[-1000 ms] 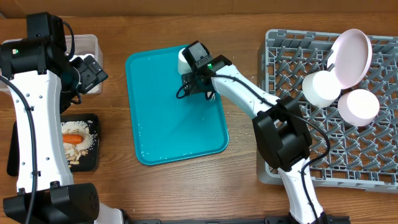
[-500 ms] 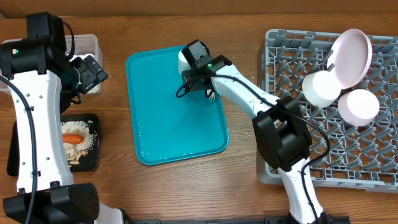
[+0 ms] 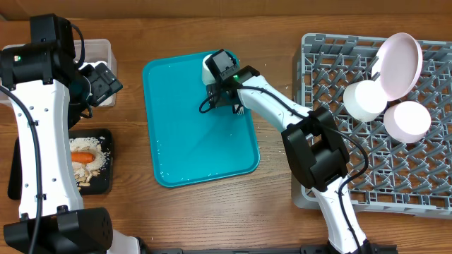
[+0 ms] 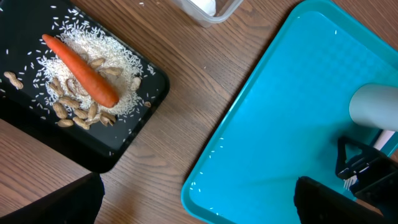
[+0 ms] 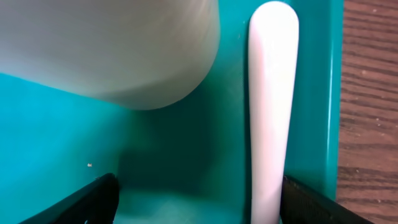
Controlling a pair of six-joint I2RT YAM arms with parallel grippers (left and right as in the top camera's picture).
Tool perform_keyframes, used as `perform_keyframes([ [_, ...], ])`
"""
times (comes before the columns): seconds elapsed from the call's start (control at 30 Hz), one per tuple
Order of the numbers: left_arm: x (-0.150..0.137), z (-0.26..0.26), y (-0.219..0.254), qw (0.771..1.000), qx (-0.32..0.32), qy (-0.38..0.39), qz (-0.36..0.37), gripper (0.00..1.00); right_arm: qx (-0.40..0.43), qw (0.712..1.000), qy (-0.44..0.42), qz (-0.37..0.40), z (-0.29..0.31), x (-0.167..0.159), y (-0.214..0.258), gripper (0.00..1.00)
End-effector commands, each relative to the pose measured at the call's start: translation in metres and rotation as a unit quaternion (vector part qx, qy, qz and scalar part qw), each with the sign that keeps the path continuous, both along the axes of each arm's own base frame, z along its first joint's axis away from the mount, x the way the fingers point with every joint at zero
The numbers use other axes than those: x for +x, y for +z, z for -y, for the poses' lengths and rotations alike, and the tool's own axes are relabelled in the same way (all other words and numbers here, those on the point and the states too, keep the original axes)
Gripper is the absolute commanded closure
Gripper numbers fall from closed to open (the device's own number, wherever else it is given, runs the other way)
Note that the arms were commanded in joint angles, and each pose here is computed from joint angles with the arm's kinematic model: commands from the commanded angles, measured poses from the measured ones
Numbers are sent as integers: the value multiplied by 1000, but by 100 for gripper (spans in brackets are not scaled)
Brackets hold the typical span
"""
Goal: Sort waste into correct bins and load items into the dishwasher rack
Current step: 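Close the right gripper around the white fork handle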
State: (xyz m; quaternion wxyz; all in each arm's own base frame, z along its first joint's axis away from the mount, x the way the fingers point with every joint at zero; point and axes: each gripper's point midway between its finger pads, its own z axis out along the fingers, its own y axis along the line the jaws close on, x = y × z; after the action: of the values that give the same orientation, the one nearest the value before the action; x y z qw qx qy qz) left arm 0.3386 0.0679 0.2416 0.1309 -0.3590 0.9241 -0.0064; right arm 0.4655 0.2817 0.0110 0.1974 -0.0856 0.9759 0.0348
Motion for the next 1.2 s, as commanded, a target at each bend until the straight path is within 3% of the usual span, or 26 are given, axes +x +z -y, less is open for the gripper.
perform_keyframes([
  [0.0,1,-1,3,1000,-3,11,8,0,-11,1000,-2,-18,4,-7,-9,23],
  [0.2,1,-1,3,1000,-3,11,8,0,-23,999,0,-49,11,-21,-14,42],
  [0.4,1,-1,3,1000,-3,11,7,0,-16,998,-31,-56,13,-22,-15,43],
  [0.63,1,-1,3,1000,-3,11,8,0,-13,998,-46,-41,18,-13,-13,53],
  [1.17,1,-1,3,1000,-3,11,8,0,-14,998,-48,-37,20,-10,-11,86],
])
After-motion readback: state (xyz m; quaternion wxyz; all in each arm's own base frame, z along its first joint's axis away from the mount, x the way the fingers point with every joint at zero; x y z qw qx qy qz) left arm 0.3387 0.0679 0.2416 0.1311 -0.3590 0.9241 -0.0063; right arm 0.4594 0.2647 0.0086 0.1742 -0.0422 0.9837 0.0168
